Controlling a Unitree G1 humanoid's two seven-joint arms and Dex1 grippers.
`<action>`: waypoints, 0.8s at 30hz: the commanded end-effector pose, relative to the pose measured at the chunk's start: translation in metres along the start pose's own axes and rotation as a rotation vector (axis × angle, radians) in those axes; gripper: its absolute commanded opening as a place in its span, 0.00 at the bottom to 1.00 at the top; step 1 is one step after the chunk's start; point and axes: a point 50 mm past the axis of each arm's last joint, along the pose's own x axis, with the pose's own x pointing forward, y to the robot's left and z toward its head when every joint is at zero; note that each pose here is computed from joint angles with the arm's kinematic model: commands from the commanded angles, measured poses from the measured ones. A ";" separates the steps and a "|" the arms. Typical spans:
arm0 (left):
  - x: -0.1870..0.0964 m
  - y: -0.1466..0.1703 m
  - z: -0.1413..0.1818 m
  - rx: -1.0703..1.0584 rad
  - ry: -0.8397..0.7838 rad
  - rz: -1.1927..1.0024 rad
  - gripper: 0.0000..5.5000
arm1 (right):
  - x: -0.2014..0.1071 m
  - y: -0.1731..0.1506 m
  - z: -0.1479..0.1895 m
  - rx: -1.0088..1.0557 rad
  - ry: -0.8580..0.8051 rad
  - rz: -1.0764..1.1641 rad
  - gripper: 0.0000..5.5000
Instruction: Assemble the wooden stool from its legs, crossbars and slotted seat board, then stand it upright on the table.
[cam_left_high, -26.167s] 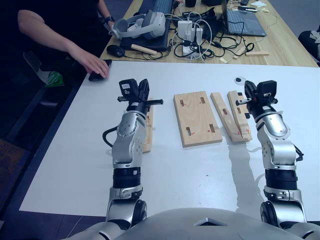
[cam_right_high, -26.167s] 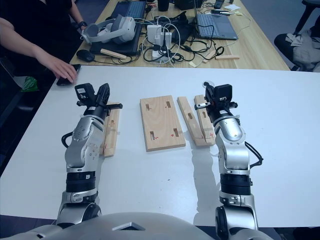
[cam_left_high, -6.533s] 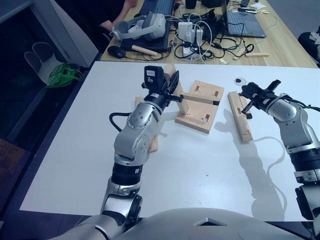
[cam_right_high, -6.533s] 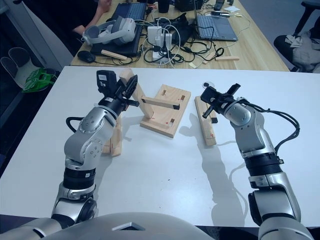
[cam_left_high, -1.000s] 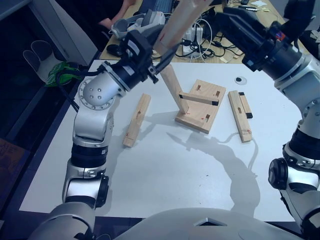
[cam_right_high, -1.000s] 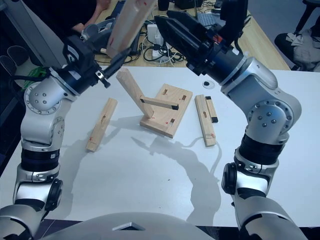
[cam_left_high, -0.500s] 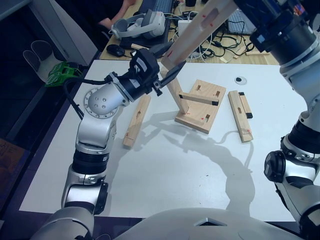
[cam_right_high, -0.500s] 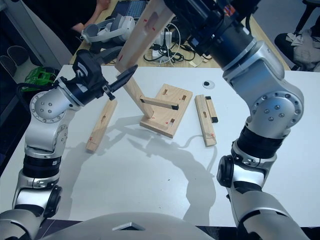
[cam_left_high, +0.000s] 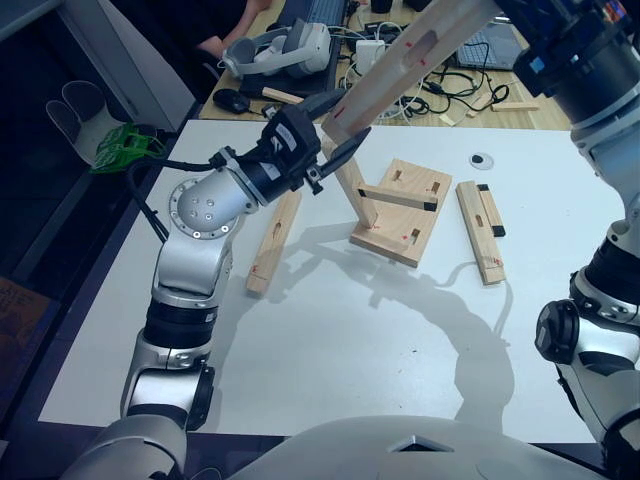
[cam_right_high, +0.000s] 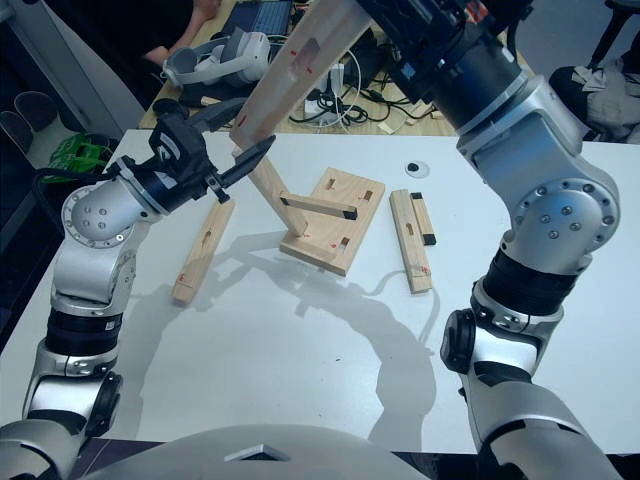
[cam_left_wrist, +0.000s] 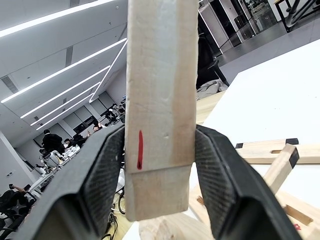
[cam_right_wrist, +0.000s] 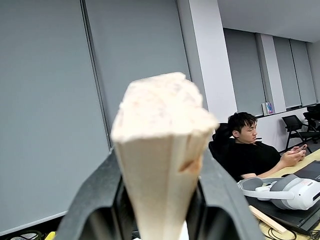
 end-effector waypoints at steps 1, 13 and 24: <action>0.006 0.009 0.011 0.064 -0.052 0.063 0.50 | 0.002 -0.004 0.006 -0.020 -0.046 -0.049 0.19; -0.012 0.089 -0.058 -0.140 0.282 0.662 0.82 | -0.032 -0.065 -0.022 -0.201 -0.016 -0.504 0.18; 0.007 0.011 -0.115 -0.494 0.379 0.286 0.98 | -0.101 -0.092 -0.065 0.023 0.090 -0.708 0.18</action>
